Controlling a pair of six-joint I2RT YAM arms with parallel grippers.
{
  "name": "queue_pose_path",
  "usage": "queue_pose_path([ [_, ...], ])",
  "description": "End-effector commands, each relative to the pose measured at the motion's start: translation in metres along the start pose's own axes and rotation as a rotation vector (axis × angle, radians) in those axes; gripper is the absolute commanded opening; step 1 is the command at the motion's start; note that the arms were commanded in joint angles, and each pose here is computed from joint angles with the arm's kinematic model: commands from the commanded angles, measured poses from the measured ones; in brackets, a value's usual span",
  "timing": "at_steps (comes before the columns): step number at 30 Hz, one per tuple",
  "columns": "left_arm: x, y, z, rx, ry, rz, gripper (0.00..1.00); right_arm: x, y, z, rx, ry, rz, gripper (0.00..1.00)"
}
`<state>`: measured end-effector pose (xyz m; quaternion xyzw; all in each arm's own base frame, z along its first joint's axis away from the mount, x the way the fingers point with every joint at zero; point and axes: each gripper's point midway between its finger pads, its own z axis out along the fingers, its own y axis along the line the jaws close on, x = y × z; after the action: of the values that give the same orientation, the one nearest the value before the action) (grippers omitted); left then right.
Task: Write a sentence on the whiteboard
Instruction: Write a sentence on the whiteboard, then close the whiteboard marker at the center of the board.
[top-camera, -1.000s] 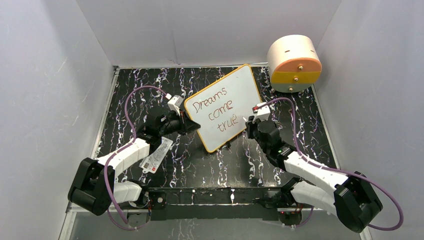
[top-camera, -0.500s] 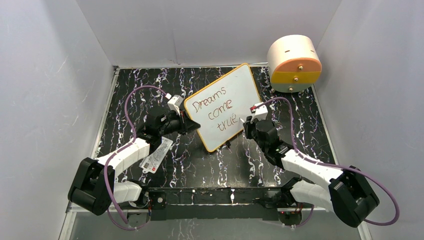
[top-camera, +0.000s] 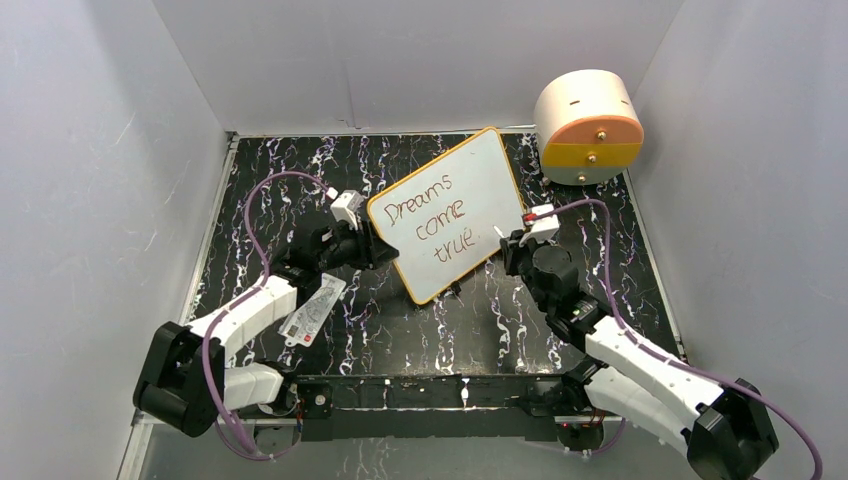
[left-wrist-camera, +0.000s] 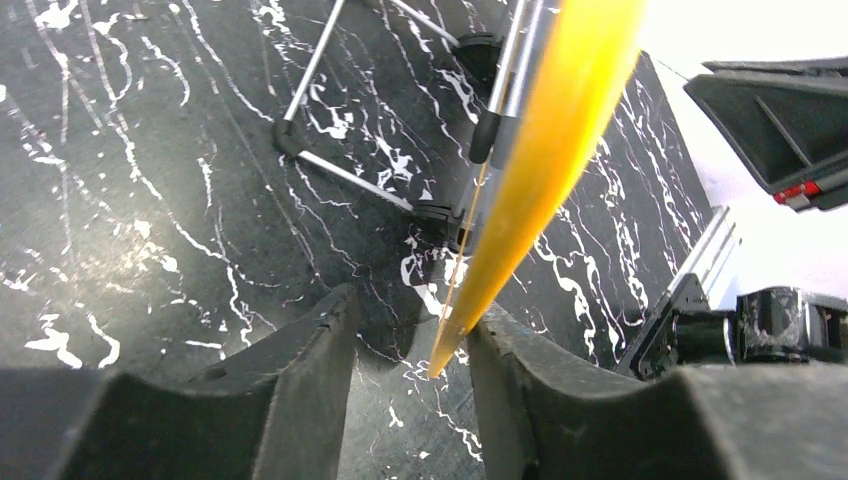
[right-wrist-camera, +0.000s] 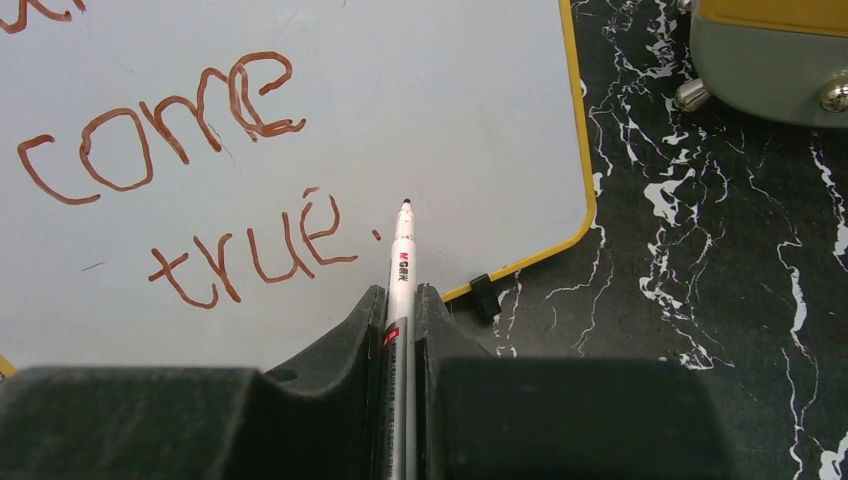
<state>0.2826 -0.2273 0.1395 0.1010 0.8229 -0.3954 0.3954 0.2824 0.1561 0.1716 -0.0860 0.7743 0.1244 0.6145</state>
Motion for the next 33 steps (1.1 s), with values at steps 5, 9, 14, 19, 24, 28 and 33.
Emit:
queue_pose_path([
  [5,-0.046,-0.012,-0.036,-0.123,-0.096,0.022,0.56,-0.014,-0.013,-0.011,0.046,-0.069,0.004,0.0],
  [9,-0.061,0.001,-0.063,-0.294,-0.133,0.013,0.64,-0.019,-0.017,-0.018,0.051,-0.101,0.022,0.0],
  [14,-0.079,0.021,-0.096,-0.492,-0.2,0.021,0.72,-0.026,-0.022,-0.027,0.061,-0.149,0.048,0.0],
  [19,-0.092,0.04,-0.116,-0.659,-0.192,0.049,0.74,-0.029,-0.027,-0.033,0.078,-0.174,0.066,0.0],
  [24,-0.098,0.073,-0.12,-0.818,-0.109,0.053,0.72,-0.031,-0.029,-0.036,0.085,-0.187,0.076,0.0],
  [28,-0.097,0.111,-0.121,-0.878,-0.058,-0.012,0.69,-0.03,-0.03,-0.036,0.088,-0.184,0.078,0.0],
  [33,-0.091,0.155,-0.117,-0.927,0.039,-0.068,0.63,-0.03,-0.03,-0.037,0.088,-0.186,0.083,0.0],
])
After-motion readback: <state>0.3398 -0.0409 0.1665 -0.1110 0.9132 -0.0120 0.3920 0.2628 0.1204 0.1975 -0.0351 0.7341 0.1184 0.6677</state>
